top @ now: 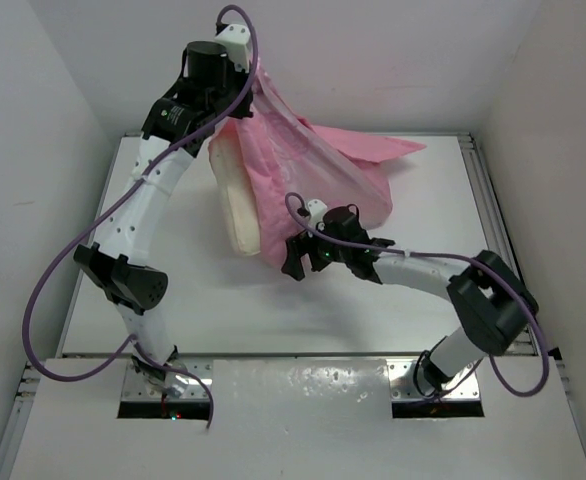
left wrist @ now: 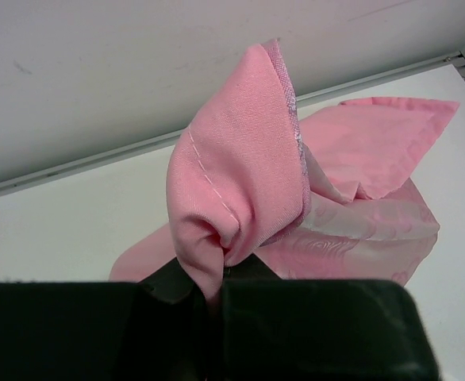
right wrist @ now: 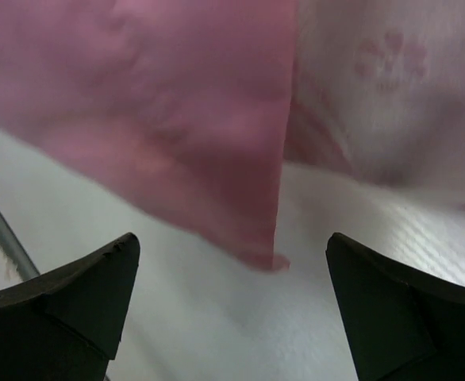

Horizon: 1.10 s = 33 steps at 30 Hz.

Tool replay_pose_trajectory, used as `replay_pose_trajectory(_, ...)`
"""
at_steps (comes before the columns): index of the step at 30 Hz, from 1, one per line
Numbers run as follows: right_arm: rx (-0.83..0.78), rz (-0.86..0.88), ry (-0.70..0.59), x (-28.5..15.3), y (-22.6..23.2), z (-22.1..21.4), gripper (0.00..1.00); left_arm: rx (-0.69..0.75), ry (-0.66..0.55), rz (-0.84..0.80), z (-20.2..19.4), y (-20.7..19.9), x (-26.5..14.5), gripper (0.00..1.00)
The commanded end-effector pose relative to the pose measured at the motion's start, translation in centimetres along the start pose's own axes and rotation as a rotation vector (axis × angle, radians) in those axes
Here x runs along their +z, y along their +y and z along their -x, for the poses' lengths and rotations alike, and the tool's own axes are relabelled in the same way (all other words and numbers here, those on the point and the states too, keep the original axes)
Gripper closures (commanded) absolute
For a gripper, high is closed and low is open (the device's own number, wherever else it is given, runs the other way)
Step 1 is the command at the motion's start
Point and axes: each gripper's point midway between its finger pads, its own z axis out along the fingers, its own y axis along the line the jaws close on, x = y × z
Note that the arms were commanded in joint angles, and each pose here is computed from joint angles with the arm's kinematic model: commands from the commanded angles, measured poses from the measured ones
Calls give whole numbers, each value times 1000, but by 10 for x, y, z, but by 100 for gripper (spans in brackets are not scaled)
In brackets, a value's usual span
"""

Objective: Put the pillow into the pillowcase

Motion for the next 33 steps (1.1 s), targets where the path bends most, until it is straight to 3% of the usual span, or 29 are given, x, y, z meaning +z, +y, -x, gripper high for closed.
replay_pose_trajectory(1,8,49,-171,21,9,56,1,-32,-254,42,78,16,-53,100)
replay_pose_trajectory(5,39,91,-179,39,15,66,3,-27,-258,68,79,22,-56,100)
replay_pose_trajectory(8,78,139,-197,39,23,78,48,-30,-272,100,83,31,-63,100)
replay_pose_trajectory(9,94,141,-230,31,24,88,79,-35,-277,122,84,40,-65,100)
replay_pose_trajectory(10,102,104,-266,23,19,98,95,-35,-281,140,85,46,-67,100)
replay_pose_trajectory(11,100,78,-343,0,18,121,100,-36,-288,189,87,61,-70,100)
replay_pose_trajectory(14,93,-45,-492,-52,-1,172,100,-25,-340,339,105,103,-93,100)
replay_pose_trajectory(17,13,-167,-672,-144,-10,253,100,6,-405,497,127,141,-121,100)
replay_pose_trajectory(20,-115,-287,-942,-270,3,348,100,29,-546,607,169,158,-172,100)
replay_pose_trajectory(23,-203,-349,-1122,-353,26,388,100,60,-642,682,194,160,-211,100)
replay_pose_trajectory(28,-292,-378,-1243,-408,48,405,100,80,-806,763,228,156,-280,100)
replay_pose_trajectory(33,-286,-465,-1234,-409,33,406,100,137,-797,783,228,151,-289,100)
